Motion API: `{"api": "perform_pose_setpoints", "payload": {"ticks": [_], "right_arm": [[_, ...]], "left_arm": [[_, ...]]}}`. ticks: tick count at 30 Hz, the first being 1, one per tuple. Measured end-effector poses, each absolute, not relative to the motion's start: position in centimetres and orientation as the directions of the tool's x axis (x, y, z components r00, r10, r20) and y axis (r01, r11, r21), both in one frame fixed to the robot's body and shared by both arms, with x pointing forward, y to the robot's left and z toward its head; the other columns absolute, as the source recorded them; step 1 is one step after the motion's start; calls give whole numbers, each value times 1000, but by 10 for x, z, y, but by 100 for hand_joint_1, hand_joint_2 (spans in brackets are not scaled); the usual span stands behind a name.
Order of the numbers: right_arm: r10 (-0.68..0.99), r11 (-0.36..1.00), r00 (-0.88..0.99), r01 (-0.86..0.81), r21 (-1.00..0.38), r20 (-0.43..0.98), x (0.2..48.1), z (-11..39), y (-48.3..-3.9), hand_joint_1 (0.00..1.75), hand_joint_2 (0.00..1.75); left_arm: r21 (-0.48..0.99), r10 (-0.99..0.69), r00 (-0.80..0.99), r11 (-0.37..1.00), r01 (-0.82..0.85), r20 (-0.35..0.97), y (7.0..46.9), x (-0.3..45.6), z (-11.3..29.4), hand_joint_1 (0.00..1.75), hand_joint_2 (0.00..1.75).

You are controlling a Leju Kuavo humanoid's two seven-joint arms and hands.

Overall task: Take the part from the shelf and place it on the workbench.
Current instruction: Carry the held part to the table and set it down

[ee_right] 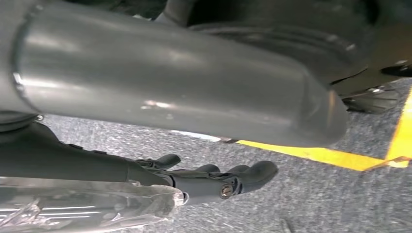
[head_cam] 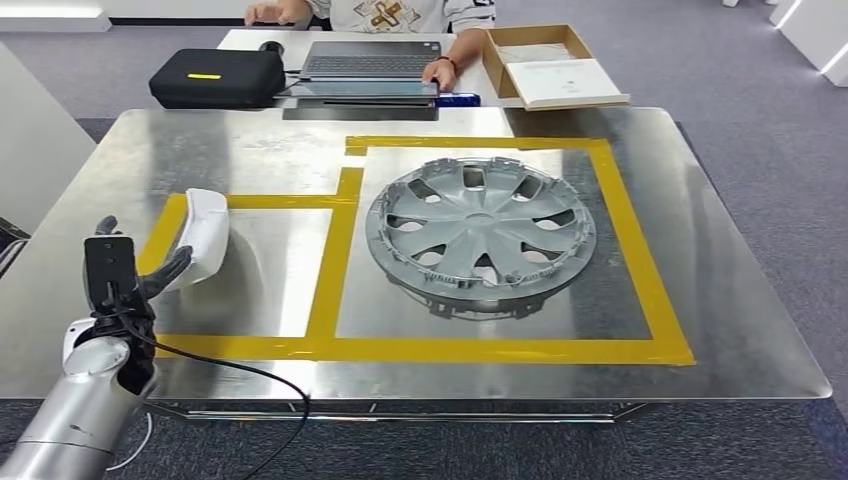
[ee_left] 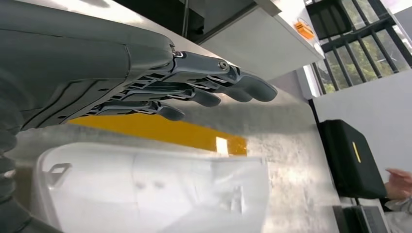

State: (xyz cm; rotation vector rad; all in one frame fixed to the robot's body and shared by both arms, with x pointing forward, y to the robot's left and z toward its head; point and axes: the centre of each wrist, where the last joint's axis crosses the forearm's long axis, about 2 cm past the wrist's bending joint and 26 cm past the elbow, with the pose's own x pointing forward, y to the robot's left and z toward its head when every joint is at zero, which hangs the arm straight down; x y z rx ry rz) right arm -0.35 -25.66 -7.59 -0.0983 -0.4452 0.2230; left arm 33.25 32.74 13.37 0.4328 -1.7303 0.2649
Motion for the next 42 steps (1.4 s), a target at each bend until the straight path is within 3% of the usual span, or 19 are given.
{"api": "perform_pose_setpoints", "payload": {"ticks": [15, 19, 25, 34, 42], "right_arm": [[226, 973, 883, -186, -137, 411, -5, -77, -257, 0, 0], [229, 972, 880, -189, -136, 416, -6, -77, -257, 0, 0], [230, 972, 882, -191, -133, 412, -7, -78, -257, 0, 0], [205, 978, 891, -167, -128, 405, -7, -78, -255, 0, 0], [206, 978, 889, -169, -125, 408, -6, -78, -253, 0, 0]], "left_arm": [[72, -142, -138, 904, -422, 980, 328, 332, 129, 0, 175], [66, -139, -146, 905, -421, 980, 328, 332, 129, 0, 0], [47, -155, -222, 904, -425, 963, 324, 329, 135, 0, 0], [56, -287, -436, 880, -471, 853, 305, 327, 188, 0, 0], [30, -283, -488, 886, -463, 826, 298, 323, 199, 0, 0]]}}
